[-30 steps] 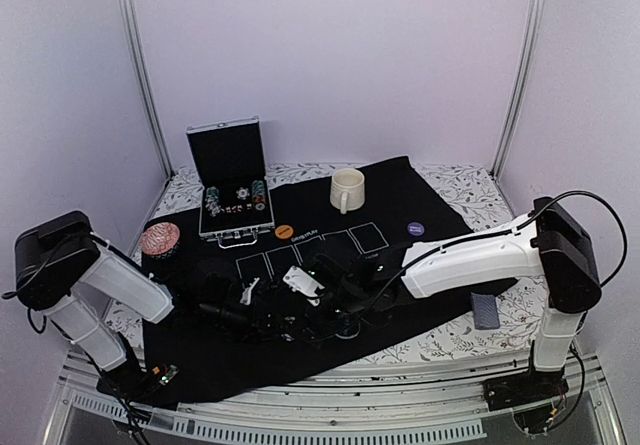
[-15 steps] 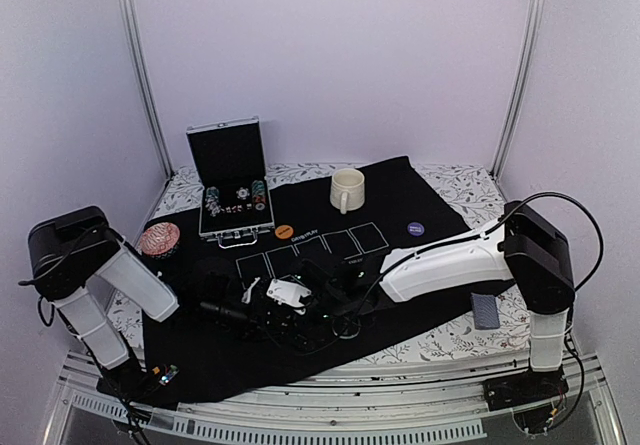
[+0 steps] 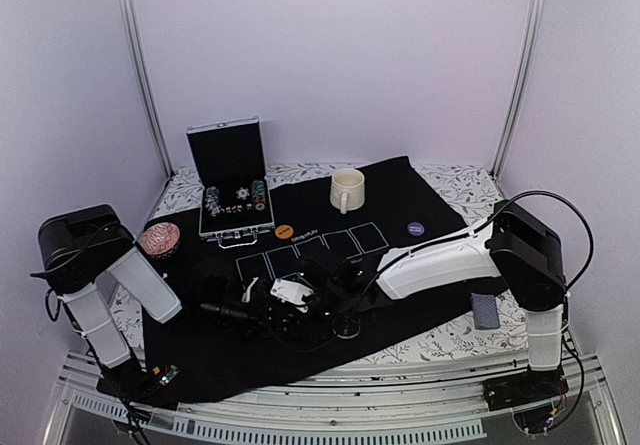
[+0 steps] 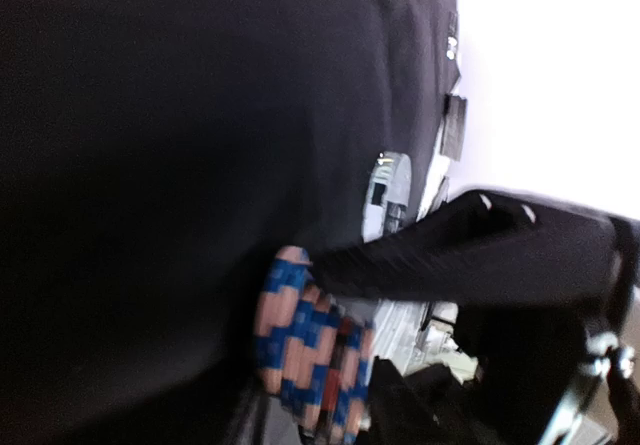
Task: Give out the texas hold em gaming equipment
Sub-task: Place the pile of poker chips on the poker table mat.
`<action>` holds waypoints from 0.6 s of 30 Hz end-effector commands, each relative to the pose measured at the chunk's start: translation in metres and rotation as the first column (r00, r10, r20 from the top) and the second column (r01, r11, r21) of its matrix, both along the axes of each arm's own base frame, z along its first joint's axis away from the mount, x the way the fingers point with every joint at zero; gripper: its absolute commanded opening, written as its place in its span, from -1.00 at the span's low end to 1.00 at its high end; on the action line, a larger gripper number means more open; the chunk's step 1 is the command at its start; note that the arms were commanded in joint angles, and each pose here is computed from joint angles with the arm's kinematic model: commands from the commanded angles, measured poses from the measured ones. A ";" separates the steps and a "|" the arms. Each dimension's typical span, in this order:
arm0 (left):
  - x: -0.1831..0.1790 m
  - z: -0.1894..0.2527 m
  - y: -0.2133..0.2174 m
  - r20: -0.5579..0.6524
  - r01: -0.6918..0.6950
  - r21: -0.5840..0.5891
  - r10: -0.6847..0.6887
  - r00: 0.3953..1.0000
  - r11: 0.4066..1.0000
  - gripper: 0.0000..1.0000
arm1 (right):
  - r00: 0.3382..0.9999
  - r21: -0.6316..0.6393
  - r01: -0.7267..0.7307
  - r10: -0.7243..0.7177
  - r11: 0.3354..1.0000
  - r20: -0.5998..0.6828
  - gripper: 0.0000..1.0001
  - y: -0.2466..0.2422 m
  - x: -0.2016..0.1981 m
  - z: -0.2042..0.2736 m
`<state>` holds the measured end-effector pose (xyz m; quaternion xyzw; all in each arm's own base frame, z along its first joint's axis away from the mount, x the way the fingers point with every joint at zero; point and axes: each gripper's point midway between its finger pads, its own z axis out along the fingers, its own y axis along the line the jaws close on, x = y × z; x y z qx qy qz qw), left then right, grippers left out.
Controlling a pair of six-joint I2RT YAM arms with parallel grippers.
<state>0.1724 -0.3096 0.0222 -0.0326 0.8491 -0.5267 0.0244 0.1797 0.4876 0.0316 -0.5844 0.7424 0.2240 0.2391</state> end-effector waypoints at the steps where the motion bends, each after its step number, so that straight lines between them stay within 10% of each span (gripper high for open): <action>1: -0.008 -0.018 0.012 -0.072 -0.025 0.069 0.030 0.997 0.997 -0.15 | 0.997 -0.016 0.073 -0.073 0.997 0.023 0.16 -0.011 0.021 -0.007; 18: 0.020 0.001 0.026 0.088 -0.099 0.262 0.079 0.993 0.960 0.26 | 0.998 0.056 0.067 -0.066 0.996 -0.021 0.35 -0.007 0.021 0.033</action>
